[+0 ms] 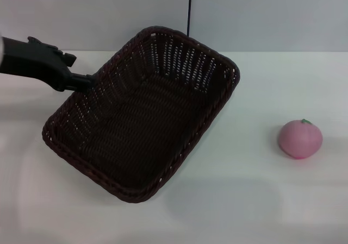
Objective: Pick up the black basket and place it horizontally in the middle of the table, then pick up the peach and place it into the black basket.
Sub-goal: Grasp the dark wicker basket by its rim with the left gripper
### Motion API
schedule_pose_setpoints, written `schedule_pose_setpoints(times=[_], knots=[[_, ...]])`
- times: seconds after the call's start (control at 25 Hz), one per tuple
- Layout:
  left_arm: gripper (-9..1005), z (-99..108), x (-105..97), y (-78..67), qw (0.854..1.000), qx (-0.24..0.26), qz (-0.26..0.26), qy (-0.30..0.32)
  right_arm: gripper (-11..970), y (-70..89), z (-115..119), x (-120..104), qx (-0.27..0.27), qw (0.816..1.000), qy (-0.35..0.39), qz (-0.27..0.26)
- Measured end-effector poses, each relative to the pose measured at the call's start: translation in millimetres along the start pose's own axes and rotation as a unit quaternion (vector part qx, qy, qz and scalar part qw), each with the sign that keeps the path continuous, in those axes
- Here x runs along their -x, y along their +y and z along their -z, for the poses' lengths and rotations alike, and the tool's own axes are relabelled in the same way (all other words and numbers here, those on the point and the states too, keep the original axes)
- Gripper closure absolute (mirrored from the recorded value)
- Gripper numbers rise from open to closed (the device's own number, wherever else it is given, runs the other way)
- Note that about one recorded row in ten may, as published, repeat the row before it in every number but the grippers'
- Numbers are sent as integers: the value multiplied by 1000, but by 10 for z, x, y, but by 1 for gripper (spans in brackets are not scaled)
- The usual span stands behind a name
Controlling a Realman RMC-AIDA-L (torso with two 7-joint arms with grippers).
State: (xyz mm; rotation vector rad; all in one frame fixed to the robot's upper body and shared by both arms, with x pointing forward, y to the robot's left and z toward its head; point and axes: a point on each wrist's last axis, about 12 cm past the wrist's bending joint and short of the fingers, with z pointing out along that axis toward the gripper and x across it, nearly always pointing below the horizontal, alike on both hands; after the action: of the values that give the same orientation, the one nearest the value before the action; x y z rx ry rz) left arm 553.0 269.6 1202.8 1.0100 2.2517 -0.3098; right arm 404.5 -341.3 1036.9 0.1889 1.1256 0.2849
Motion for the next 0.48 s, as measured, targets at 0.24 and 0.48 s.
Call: schedule_pose_setpoints(times=[0.24,0.48], knots=[[355,-204,200,-111,997,26,-32,64,180,-9,-7,24,5,1000,-6,-8],[370,-292,199,-141,995,21,-33,87,180,-20,-18,34,8,1000,-8,-10]])
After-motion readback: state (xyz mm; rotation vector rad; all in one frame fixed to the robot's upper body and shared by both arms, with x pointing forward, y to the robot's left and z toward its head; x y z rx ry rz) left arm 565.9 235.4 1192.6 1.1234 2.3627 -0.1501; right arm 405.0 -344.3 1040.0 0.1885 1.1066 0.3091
